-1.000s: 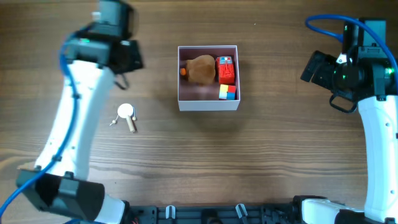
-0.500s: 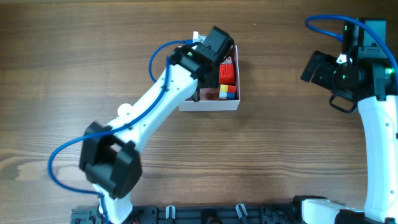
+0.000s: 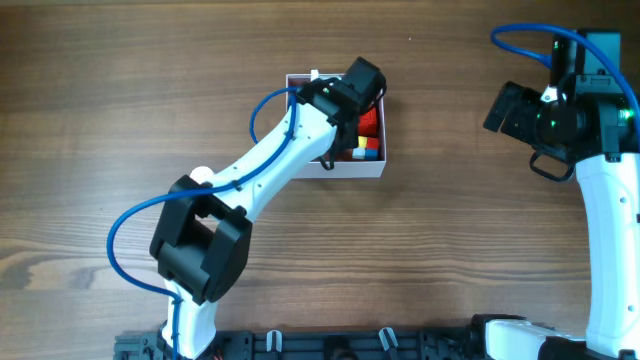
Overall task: Pack container
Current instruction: 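Place the duck toy into the box front and release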
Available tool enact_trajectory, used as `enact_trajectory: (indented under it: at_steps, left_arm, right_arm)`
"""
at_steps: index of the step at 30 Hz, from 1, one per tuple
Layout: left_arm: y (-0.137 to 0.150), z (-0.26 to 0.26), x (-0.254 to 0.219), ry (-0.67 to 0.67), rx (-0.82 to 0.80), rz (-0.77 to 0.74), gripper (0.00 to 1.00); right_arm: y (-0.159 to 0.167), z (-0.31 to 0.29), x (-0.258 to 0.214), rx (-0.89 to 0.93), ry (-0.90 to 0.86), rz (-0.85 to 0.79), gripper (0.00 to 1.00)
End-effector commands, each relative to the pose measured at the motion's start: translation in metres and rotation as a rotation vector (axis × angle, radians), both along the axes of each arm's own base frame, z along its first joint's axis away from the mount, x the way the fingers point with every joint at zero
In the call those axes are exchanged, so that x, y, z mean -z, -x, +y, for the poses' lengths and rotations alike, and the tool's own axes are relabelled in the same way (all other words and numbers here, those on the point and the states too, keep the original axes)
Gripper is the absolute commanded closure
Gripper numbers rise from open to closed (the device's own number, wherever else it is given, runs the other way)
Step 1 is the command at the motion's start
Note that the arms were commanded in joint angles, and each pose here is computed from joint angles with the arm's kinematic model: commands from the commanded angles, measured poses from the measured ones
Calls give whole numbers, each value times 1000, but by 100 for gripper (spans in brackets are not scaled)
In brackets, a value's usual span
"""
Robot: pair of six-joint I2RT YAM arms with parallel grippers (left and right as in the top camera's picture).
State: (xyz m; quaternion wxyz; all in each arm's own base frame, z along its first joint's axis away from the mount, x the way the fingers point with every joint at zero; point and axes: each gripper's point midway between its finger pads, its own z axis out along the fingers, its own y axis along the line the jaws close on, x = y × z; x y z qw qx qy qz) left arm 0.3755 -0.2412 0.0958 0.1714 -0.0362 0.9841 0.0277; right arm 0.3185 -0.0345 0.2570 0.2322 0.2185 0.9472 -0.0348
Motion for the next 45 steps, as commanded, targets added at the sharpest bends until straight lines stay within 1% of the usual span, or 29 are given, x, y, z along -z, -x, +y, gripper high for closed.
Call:
enact_trajectory:
  at_steps: [1,6,8,10,12,13,14,16,18,20,22,23,28,30,31,32,33,37,39,45]
  left_arm:
    - [-1,0,2,-4,-39,-9,83]
    - [-1,0,2,-4,-39,-8,75]
    - [-1,0,2,-4,-39,-8,62]
    - [-1,0,2,-4,-39,-8,59]
    - [-1,0,2,-5,-39,-8,58]
    - [0,1,2,-6,-39,-6,55]
    - [0,1,2,-7,-39,-5,54]
    - [1,1,2,-9,-39,-3,54]
    - [0,2,2,-14,-41,-8,56]
    - [-2,5,2,-30,-44,-17,60]
    - [-2,5,7,-40,-45,-11,79]
    - [-2,5,12,-46,-44,-4,82]
    - [0,7,45,-94,-43,54,84]
    - [1,7,51,-103,-43,64,83]
    - [0,8,52,-105,-44,66,77]
    - [0,7,52,-103,-44,63,68]
    - [-1,7,51,-100,-44,59,49]
    - [-2,6,39,-84,-41,40,34]
    - [-3,5,28,-68,-41,21,31]
    - [-6,8,-28,-16,-25,-90,23]
  right_arm:
    - [-1,-2,1,-4,11,5,0]
    - [-1,-2,1,-5,11,5,0]
    - [-1,-2,1,-4,11,5,0]
    - [-1,-2,1,-5,11,5,0]
    - [-1,-2,1,-4,11,5,0]
    - [-1,-2,1,-4,11,5,0]
    - [-1,-2,1,-4,11,5,0]
    - [-1,-2,1,-5,11,5,0]
    - [-1,-2,1,-4,11,5,0]
    - [-1,-2,1,-4,11,5,0]
    - [-1,-2,1,-5,11,5,0]
    - [-1,-2,1,-4,11,5,0]
    - [-1,-2,1,-4,11,5,0]
    - [-1,-2,1,-4,11,5,0]
    - [-1,-2,1,-5,11,5,0]
    - [-1,-2,1,-5,11,5,0]
    - [-1,-2,1,-4,11,5,1]
    - [-1,-2,1,-4,11,5,0]
    - [-1,-2,1,-5,11,5,0]
    - [-1,-2,1,-4,11,5,0]
